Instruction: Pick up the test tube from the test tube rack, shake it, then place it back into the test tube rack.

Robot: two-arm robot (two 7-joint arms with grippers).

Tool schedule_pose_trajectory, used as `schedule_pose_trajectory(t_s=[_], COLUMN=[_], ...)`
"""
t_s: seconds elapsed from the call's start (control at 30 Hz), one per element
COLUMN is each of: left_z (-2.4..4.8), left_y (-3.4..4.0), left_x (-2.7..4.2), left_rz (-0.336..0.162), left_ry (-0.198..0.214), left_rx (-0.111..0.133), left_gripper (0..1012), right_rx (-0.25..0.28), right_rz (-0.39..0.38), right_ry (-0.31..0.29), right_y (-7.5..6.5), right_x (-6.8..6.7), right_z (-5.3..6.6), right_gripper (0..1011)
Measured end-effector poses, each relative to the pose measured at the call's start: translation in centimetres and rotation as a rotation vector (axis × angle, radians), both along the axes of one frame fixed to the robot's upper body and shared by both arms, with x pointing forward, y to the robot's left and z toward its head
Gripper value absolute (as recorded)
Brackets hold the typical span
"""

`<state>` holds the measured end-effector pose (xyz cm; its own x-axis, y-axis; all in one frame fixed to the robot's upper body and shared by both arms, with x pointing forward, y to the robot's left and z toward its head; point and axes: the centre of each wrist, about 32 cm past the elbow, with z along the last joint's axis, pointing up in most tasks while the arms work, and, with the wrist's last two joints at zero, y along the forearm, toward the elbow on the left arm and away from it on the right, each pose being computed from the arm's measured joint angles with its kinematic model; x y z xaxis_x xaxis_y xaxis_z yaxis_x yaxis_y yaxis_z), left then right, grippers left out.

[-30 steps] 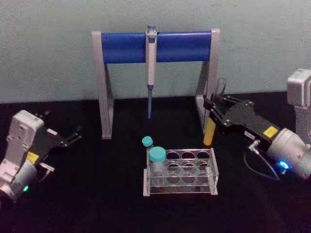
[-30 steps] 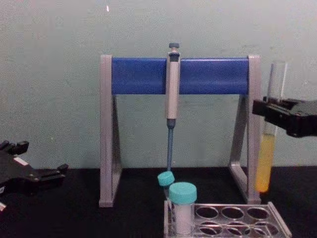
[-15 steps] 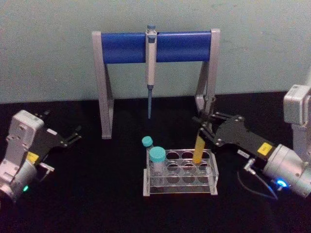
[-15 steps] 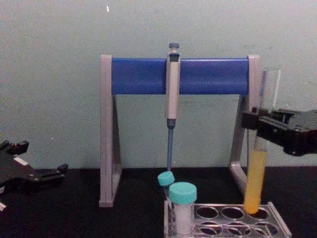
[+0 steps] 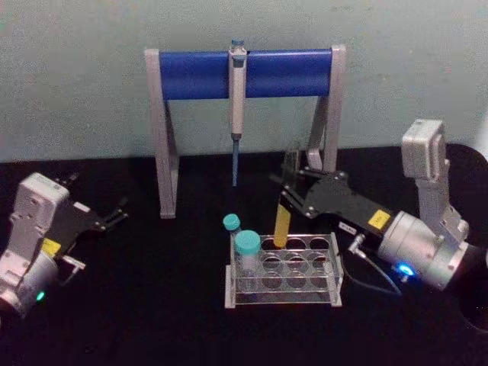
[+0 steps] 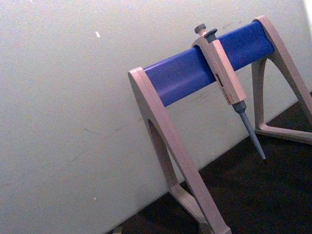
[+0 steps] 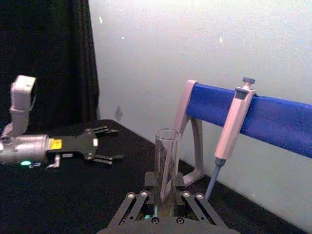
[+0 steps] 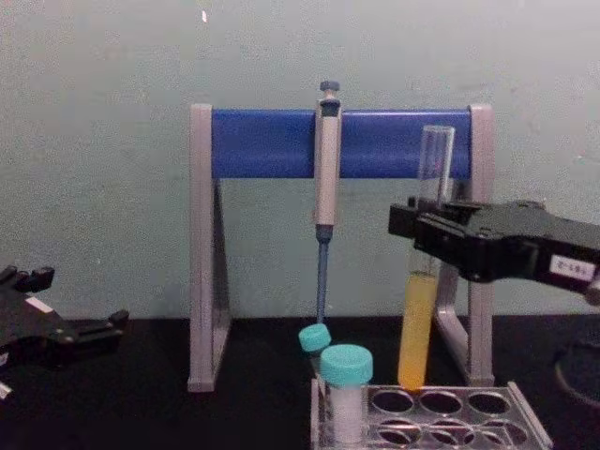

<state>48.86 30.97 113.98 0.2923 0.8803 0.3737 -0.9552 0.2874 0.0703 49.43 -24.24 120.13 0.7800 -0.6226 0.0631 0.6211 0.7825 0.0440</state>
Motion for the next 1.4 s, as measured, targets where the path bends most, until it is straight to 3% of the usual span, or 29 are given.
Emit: schedule_pose_trajectory(t_s=[0.2, 0.4, 0.7, 1.4], left_z=[0.0, 0.0, 0.0, 0.0], left_y=[0.0, 0.0, 0.0, 0.0], left_x=[0.0, 0.0, 0.0, 0.0], left_rz=[0.0, 0.0, 0.0, 0.0], left_ry=[0.0, 0.0, 0.0, 0.0], left_rx=[0.0, 0.0, 0.0, 0.0], left_gripper=[1009, 1010, 1010, 1009], right_rx=[0.003, -0.001, -0.012, -0.007], right_rz=[-0.036, -0.074, -0.109, -0.114], right_ry=[-0.007, -0.012, -0.012, -0.02], right_y=[0.2, -0.3, -1.2, -1.5], right_x=[1.7, 2.4, 2.5, 2.2], right_z=[0.1, 0.1, 0.0, 0.1], right_gripper=[225, 225, 225, 225])
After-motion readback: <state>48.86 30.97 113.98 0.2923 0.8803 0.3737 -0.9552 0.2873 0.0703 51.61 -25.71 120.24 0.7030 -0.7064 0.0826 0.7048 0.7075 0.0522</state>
